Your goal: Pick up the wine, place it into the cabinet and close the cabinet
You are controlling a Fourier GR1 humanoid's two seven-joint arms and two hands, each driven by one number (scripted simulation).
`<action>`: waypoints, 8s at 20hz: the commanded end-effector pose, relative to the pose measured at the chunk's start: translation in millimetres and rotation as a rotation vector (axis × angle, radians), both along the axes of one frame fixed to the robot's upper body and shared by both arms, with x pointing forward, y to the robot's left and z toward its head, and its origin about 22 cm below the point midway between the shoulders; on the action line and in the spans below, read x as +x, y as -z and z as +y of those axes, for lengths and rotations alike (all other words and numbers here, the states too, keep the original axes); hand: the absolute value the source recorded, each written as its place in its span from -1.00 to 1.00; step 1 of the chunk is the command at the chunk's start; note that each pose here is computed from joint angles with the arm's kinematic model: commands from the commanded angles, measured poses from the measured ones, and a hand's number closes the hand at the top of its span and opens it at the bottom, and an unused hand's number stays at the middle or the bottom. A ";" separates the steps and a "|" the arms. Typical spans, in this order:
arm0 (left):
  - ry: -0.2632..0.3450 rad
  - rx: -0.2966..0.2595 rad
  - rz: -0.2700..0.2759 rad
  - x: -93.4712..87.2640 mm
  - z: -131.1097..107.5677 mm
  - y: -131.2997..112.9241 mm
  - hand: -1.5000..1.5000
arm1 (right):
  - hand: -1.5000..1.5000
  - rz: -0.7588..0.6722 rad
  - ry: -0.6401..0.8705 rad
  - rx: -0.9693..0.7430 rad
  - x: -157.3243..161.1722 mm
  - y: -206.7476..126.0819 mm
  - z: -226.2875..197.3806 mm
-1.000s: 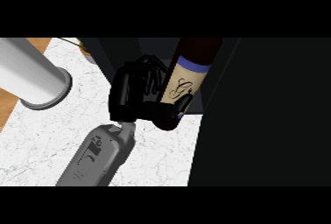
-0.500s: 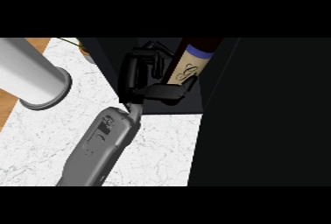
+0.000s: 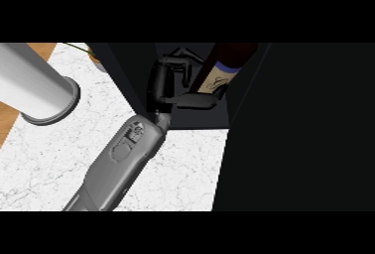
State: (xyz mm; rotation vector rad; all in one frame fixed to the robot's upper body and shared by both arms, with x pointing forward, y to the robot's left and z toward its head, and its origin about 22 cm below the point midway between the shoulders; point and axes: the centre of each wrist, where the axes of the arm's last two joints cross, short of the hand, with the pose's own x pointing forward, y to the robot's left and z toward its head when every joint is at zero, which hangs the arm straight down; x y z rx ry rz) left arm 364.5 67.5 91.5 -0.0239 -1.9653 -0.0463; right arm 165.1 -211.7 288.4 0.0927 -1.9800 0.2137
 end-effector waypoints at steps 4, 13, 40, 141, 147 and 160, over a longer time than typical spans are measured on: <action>-0.007 0.010 0.006 13.3 8.6 19.1 1.00 | -1.00 -0.006 -0.079 0.034 -0.4 9.4 -2.1; -0.036 0.039 0.086 11.4 9.2 68.5 1.00 | -1.00 0.001 -0.103 0.010 -23.9 10.2 -7.2; -0.158 -0.006 0.133 44.4 41.9 93.6 1.00 | -1.00 -0.016 -0.101 0.010 -11.0 -3.7 -4.5; -0.369 -0.165 0.400 67.2 43.9 63.5 1.00 | -1.00 -0.032 -0.197 0.031 15.7 14.3 2.9; -0.449 0.150 0.294 70.2 66.1 65.1 1.00 | -1.00 -0.036 -0.204 0.020 17.2 12.7 5.5; -0.623 0.313 0.309 64.5 106.5 81.7 1.00 | -1.00 -0.060 -0.227 0.024 17.9 12.2 8.1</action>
